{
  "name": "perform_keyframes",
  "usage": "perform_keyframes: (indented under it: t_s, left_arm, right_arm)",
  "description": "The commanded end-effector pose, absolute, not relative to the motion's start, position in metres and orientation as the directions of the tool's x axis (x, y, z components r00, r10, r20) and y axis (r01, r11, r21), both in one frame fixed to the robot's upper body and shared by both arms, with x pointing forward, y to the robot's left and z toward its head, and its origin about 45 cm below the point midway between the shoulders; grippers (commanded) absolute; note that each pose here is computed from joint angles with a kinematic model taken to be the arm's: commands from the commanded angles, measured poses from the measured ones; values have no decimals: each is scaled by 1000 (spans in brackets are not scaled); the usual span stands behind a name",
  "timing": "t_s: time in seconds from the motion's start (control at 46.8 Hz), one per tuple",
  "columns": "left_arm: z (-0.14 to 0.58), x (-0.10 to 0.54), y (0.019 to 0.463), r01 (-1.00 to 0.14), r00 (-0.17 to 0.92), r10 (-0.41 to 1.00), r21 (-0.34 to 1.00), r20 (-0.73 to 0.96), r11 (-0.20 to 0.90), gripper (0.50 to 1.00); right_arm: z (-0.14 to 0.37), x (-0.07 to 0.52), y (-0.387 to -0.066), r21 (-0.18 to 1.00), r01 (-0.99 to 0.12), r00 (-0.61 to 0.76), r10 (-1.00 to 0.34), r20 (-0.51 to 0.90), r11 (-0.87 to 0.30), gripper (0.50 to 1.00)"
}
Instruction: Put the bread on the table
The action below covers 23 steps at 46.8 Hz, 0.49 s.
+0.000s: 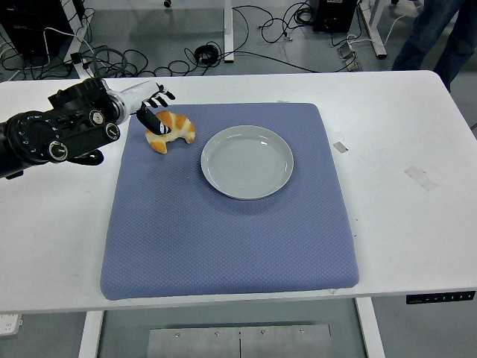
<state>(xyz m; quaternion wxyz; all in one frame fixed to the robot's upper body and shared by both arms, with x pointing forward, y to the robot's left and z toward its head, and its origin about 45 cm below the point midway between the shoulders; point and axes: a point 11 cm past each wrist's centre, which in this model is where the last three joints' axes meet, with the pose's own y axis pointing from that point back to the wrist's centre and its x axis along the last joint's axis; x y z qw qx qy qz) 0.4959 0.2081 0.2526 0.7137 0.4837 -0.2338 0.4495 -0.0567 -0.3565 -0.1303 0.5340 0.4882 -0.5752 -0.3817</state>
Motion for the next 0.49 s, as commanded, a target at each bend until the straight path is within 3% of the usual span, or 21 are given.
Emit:
perform_keyframes:
  t_s: [0.0, 0.214, 0.47]
  left_arm:
    - [252, 496, 208, -866, 489, 425, 483, 762, 129, 966]
    - [253, 495, 207, -862, 494, 438, 489, 751, 133, 975]
    - [278, 503, 194, -883, 450, 564, 439, 692, 165, 977]
  right_arm:
    - [-130, -57, -357, 960, -154, 47, -969, 242, 232, 1000]
    - [-130, -57, -357, 960, -154, 47, -969, 242, 232, 1000]
    - [-130, -57, -357, 960, -154, 47, -969, 242, 232, 1000]
